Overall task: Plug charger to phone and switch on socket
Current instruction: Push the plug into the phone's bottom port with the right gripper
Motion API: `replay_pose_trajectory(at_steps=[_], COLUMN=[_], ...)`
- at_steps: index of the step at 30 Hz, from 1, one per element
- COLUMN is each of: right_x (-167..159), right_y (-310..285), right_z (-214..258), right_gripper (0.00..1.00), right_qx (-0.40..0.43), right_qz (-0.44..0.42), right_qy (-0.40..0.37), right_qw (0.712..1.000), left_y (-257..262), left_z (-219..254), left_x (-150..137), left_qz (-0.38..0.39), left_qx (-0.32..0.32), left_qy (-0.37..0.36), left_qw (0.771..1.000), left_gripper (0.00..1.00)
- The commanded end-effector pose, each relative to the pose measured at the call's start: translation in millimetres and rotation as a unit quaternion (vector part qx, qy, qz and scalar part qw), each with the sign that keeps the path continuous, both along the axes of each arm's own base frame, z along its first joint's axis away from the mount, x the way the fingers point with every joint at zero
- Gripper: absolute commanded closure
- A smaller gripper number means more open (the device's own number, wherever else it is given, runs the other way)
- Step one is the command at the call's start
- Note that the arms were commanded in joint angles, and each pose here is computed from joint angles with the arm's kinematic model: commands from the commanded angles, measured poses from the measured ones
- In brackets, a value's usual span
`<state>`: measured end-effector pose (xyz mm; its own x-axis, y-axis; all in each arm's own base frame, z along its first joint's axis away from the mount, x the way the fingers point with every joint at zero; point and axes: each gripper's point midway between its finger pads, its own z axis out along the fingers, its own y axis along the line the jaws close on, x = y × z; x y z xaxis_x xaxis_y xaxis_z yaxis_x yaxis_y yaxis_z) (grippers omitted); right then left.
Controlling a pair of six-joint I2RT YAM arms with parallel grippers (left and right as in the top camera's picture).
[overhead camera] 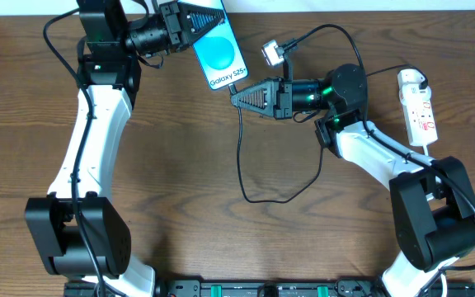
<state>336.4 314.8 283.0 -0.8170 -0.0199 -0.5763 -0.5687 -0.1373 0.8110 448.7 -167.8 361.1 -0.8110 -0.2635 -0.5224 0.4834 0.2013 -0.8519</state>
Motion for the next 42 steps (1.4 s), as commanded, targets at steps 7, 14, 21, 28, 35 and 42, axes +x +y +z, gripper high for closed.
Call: replay_pose_trajectory(at_steps=[7,14,21,28,35,42], right_x=[24.2,25.6,25.5,22.6,23.3,45.5], right_y=[-0.7,-0.8,-0.8,-0.7,-1.7,-14.7], right_z=[8.5,9.0,8.9,7.9,8.0,-4.4], right_gripper=[0.99,0.99,0.92,0.44,0.05,0.03], right_qx=[0.022,0.024,0.024,0.021,0.022,0.005], right_qz=[-0.064,-0.068,-0.068,-0.062,-0.064,-0.102], right_qy=[-0.005,-0.008,-0.010,-0.028,-0.036,0.009], right_qw=[0.998,0.997,0.997,0.997,0.997,0.995], left_y=[-9.1,-9.3,-9.3,-2.9,17.3,40.0], left_z=[-2.2,-2.7,-2.9,-2.8,-3.0,-16.1], left_x=[-16.1,-17.2,-17.0,-14.5,-7.0,-0.9], left_qz=[-0.047,-0.050,-0.050,-0.043,-0.020,0.007], left_qx=[-0.001,-0.001,0.001,0.004,0.008,0.013], left_qy=[-0.009,-0.009,-0.013,-0.026,-0.035,-0.001], left_qw=[0.999,0.999,0.999,0.999,0.999,1.000], left_gripper=[0.93,0.93,0.93,0.93,0.93,0.93])
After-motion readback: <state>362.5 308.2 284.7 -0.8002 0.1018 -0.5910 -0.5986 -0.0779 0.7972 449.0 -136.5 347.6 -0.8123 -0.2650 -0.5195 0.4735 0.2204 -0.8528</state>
